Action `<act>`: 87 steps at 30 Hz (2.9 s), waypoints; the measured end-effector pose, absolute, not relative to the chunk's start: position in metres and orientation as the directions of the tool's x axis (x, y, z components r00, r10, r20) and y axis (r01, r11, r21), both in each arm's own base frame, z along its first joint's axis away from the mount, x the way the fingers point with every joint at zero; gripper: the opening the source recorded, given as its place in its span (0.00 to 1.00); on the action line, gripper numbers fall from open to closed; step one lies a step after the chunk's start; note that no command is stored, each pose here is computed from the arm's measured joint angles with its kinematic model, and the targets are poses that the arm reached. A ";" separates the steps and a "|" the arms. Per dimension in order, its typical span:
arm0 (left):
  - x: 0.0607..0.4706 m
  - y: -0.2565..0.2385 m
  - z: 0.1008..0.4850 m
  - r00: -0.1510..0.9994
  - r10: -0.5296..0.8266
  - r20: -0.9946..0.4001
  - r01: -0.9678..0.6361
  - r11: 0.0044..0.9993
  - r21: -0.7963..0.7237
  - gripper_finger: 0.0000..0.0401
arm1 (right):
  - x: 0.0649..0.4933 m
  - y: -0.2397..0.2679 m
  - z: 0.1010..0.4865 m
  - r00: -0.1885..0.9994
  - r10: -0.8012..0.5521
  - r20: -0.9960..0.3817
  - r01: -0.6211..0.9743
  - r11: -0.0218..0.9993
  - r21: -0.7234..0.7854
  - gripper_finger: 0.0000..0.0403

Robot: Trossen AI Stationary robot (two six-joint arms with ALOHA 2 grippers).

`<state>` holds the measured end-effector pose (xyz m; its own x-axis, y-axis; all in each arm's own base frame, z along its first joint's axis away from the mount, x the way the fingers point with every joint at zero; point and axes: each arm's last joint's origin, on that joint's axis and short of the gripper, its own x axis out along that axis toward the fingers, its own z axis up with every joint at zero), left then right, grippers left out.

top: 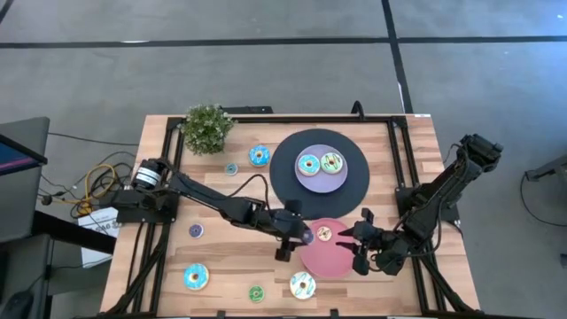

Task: Pick & Place donuts
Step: Put the right small purple donut into the pink plate, then put the big white donut into the purple plate

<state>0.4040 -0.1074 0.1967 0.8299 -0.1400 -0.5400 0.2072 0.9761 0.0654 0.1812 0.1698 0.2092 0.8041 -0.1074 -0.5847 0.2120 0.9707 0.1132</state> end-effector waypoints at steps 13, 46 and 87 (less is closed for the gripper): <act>0.445 -0.119 0.161 0.689 -0.175 -0.703 0.228 0.974 -0.018 0.53 | 0.181 0.173 0.211 0.812 -0.069 -0.580 0.187 0.971 0.147 0.29; 0.419 -0.072 0.227 0.700 -0.124 -0.703 0.168 0.986 -0.007 0.70 | 0.186 0.169 0.211 0.815 -0.087 -0.573 0.297 0.911 0.285 0.29; 0.155 -0.018 0.182 0.876 0.030 -0.481 -0.103 0.987 -0.126 0.70 | 0.359 0.181 0.263 0.353 -0.070 -0.933 0.263 0.964 0.027 0.51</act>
<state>0.1549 -0.0178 0.1822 0.8762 0.0304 -0.4809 -0.1033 0.9866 -0.1260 0.3587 0.1812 0.2635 0.3532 -0.0701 -0.9329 0.2632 0.9643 0.0272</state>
